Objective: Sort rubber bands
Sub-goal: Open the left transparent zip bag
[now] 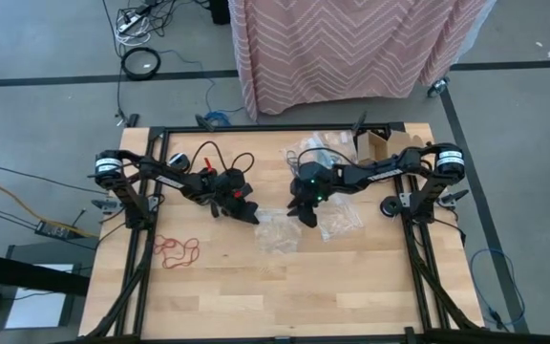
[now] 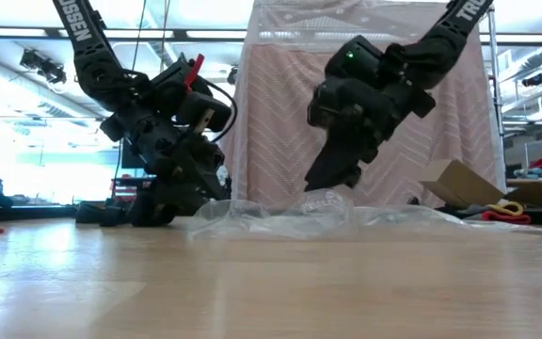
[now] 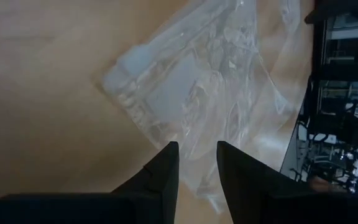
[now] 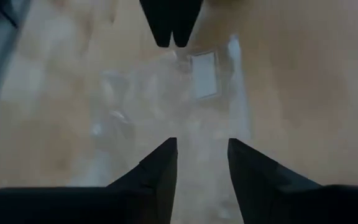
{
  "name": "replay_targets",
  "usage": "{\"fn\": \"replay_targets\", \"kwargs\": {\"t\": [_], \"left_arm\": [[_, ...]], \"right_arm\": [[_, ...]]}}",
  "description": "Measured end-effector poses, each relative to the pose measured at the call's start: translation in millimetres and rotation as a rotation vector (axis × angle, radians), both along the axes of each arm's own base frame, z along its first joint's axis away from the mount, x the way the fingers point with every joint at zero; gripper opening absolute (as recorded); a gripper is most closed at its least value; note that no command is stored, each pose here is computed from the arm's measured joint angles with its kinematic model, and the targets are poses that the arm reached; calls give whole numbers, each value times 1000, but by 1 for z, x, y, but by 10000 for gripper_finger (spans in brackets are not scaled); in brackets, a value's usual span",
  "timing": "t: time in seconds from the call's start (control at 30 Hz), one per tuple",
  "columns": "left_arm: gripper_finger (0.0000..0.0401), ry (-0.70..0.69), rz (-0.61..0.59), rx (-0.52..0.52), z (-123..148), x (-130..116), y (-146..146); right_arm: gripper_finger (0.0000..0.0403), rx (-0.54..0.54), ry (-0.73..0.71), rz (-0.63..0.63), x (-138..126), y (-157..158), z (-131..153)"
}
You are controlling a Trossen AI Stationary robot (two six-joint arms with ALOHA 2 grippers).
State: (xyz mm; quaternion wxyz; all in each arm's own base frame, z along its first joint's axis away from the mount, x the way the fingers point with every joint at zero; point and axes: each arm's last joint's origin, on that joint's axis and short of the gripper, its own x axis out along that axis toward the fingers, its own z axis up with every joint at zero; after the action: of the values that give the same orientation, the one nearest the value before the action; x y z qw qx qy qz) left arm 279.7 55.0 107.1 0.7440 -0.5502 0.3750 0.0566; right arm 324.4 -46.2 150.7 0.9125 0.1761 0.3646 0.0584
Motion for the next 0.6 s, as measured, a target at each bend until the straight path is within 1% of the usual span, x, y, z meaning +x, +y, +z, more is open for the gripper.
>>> {"fn": "replay_targets", "kwargs": {"t": [0.07, 0.1, 0.2, 0.33, 0.6], "left_arm": [[117, -5, 0, 6, 0, 0, 0], [117, -8, 0, 7, 0, 0, 0], [117, -22, -4, 13, 1, 1, 0], [117, -31, -7, 19, 3, 3, 1], [117, -52, -5, 35, 5, 6, 2]], "right_arm": [[143, -94, 20, 1, 0, -2, 0], [147, -119, 34, 4, -1, -2, -1], [159, -127, 41, 46, -3, -6, -5], [175, -168, 53, 78, -4, -7, -7], [190, -189, 36, 75, -4, -10, -6]]}}
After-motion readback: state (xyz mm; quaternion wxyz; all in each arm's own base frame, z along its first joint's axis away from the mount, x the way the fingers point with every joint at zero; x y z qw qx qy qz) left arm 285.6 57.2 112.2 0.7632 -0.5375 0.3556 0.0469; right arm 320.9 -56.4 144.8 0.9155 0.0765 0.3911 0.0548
